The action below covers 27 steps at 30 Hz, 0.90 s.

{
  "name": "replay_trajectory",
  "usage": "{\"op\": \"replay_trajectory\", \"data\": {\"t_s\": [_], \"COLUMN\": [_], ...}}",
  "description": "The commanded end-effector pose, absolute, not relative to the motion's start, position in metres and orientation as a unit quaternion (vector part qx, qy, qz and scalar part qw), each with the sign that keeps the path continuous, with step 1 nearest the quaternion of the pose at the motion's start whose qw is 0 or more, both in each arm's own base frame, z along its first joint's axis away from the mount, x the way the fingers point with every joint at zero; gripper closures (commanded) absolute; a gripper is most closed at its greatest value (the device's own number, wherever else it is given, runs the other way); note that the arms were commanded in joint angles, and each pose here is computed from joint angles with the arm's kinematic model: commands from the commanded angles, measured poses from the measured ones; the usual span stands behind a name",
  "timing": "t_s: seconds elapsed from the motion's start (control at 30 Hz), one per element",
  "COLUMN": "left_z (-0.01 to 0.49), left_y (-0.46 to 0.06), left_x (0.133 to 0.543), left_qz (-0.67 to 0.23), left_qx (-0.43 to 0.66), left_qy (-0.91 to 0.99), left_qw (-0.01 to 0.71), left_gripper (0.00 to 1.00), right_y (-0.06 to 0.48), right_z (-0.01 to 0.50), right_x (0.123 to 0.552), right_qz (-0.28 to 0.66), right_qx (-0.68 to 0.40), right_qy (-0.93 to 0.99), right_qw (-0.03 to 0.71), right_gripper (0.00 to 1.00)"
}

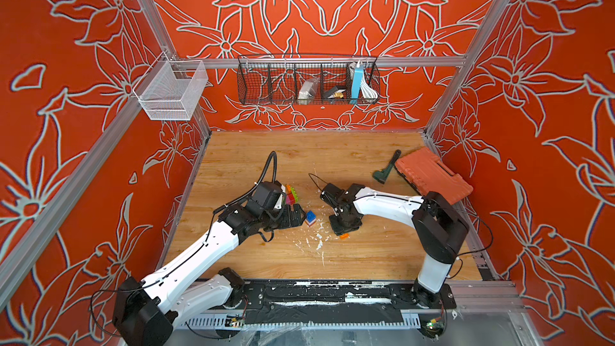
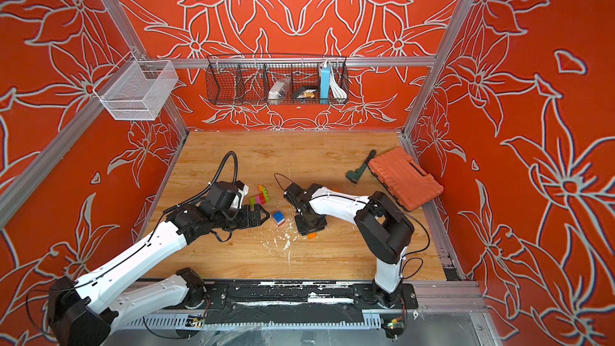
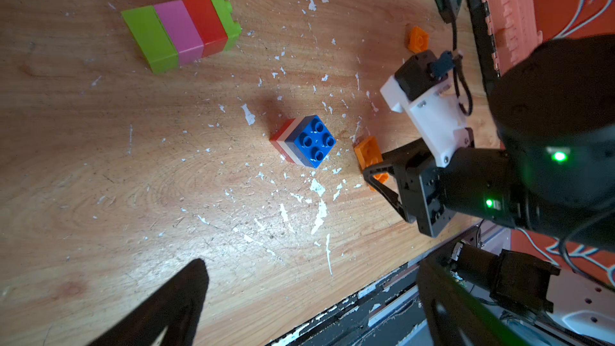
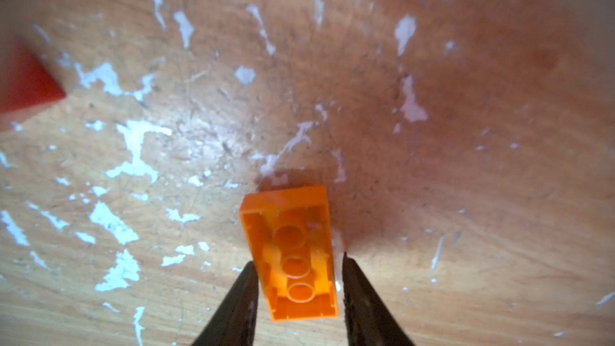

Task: Assemble the letter r with lego
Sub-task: Move the lego brick at the center of the board.

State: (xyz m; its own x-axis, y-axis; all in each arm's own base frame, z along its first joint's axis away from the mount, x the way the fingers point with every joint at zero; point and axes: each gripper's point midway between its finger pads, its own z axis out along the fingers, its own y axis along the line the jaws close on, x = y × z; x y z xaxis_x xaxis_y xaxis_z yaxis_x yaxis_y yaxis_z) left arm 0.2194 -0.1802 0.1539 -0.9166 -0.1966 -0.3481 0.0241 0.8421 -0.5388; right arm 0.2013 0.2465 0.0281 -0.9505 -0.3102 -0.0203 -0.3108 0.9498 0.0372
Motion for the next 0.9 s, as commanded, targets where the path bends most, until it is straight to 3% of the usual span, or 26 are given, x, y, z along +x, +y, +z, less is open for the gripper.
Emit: {"op": "replay_trajectory", "data": {"t_s": [0.0, 0.13, 0.57, 0.7, 0.87], "left_z": [0.149, 0.156, 0.151, 0.15, 0.151], "left_y": [-0.175, -0.173, -0.168, -0.169, -0.184], "left_x": [0.215, 0.211, 0.203, 0.201, 0.194], "left_qz": [-0.266, -0.274, -0.273, -0.272, -0.255], "left_qx": [-0.046, -0.045, -0.058, -0.054, -0.007], "left_qy": [0.943, 0.938, 0.939, 0.941, 0.947], "left_qw": [0.196, 0.207, 0.2, 0.195, 0.196], "left_gripper": [0.02, 0.02, 0.02, 0.02, 0.14], "right_y": [0.244, 0.247, 0.305, 0.294, 0.249], "right_z": [0.033, 0.04, 0.053, 0.069, 0.093], "right_x": [0.202, 0.193, 0.168, 0.176, 0.201], "right_qz": [0.036, 0.065, 0.258, 0.247, 0.238], "right_qx": [-0.112, -0.114, -0.155, -0.164, -0.094], "right_qy": [0.993, 0.991, 0.954, 0.955, 0.96], "right_qw": [0.02, 0.016, -0.015, 0.031, 0.114], "right_gripper": [0.47, 0.36, 0.44, 0.45, 0.43]}}
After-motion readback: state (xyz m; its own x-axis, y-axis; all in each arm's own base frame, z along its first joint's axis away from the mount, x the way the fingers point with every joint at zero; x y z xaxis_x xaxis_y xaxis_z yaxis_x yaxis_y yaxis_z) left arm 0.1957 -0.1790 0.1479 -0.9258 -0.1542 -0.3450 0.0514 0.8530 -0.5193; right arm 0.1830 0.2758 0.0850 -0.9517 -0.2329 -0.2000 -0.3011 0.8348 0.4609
